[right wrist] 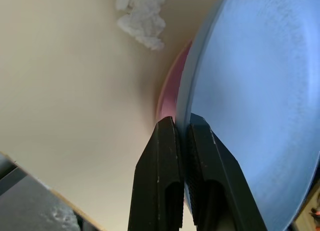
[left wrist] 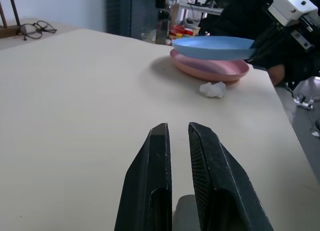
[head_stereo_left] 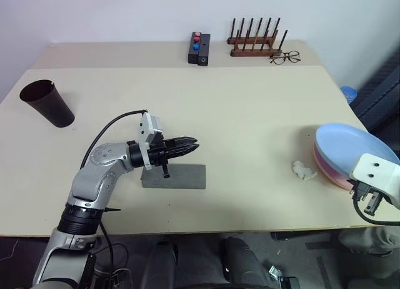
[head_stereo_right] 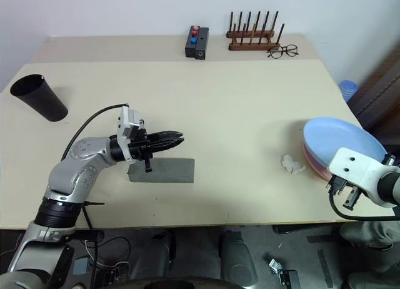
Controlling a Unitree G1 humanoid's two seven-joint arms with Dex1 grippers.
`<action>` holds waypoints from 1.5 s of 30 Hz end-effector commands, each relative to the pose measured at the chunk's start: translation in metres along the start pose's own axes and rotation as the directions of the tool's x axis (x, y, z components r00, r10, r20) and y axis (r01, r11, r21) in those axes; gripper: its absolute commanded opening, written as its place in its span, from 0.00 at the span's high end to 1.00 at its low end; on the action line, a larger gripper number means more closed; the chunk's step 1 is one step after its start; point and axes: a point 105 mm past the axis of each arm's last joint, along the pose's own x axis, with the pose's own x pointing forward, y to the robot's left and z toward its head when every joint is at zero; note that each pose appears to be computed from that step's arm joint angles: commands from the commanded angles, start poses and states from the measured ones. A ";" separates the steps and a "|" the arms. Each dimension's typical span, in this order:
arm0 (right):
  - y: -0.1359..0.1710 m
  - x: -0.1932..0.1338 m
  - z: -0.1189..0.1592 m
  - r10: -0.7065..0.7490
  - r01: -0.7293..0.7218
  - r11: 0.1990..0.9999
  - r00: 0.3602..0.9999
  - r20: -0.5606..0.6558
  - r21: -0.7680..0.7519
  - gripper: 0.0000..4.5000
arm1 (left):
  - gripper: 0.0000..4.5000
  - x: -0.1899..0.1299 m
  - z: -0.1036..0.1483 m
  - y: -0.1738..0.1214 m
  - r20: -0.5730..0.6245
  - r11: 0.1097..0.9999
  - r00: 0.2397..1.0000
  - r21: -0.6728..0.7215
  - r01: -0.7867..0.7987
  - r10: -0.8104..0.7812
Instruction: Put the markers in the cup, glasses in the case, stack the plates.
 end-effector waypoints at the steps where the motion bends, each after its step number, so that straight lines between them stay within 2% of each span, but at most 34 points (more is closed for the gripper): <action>1: -0.011 0.000 0.003 -0.058 0.059 0.997 0.998 0.008 -0.043 0.67 | 0.87 -0.003 0.008 -0.002 0.021 0.999 1.000 0.038 -0.009 0.008; 3: -0.016 0.001 0.006 -0.066 0.067 0.995 0.998 0.019 -0.070 0.46 | 0.87 -0.006 0.007 -0.003 0.019 0.999 1.000 0.035 -0.021 0.021; 7: -0.018 0.001 0.014 -0.036 0.040 0.996 0.998 0.053 -0.081 0.46 | 0.87 -0.009 0.005 -0.006 0.015 0.999 0.999 0.031 -0.035 0.035; 11: -0.010 0.005 0.041 0.029 -0.022 0.999 0.982 0.188 -0.043 0.46 | 0.87 -0.011 0.006 -0.005 0.019 0.998 0.998 0.030 -0.054 0.054; 17: 0.011 0.036 0.059 0.088 -0.081 0.996 0.966 0.243 -0.039 0.46 | 0.87 -0.012 0.009 -0.004 0.022 0.997 0.998 0.034 -0.066 0.065; 20: 0.014 0.051 0.061 0.073 -0.082 0.996 0.962 0.264 0.025 0.46 | 0.87 -0.014 0.009 -0.005 0.022 0.997 0.997 0.036 -0.074 0.074; 27: 0.018 0.072 0.039 0.064 -0.078 0.995 0.980 0.186 0.065 0.46 | 0.87 -0.018 0.008 -0.006 0.015 0.995 0.996 0.032 -0.093 0.093; 30: 0.015 0.075 0.033 0.043 -0.056 0.995 0.986 0.163 0.078 0.65 | 0.87 -0.018 0.008 -0.006 0.014 0.995 0.995 0.031 -0.096 0.095; 32: 0.015 0.075 0.036 0.049 -0.064 0.995 0.983 0.179 0.082 0.86 | 0.87 -0.018 0.008 -0.007 0.014 0.995 0.995 0.030 -0.096 0.095; 33: 0.013 0.074 0.037 0.045 -0.062 0.995 0.981 0.189 0.084 1.00 | 0.87 -0.018 0.008 -0.007 0.014 0.995 0.995 0.030 -0.096 0.095; 37: 0.003 0.067 0.048 0.009 -0.023 0.998 0.972 0.234 0.060 1.00 | 0.87 -0.018 0.007 -0.007 0.014 0.995 0.995 0.029 -0.095 0.094; 41: -0.023 0.048 0.061 -0.051 0.036 0.998 0.961 0.272 0.058 1.00 | 0.87 -0.018 0.007 -0.007 0.015 0.995 0.996 0.027 -0.093 0.092; 45: -0.054 0.034 0.048 -0.136 0.130 0.991 0.972 0.193 0.043 1.00 | 0.87 -0.017 0.007 -0.006 0.018 0.995 0.995 0.028 -0.095 0.095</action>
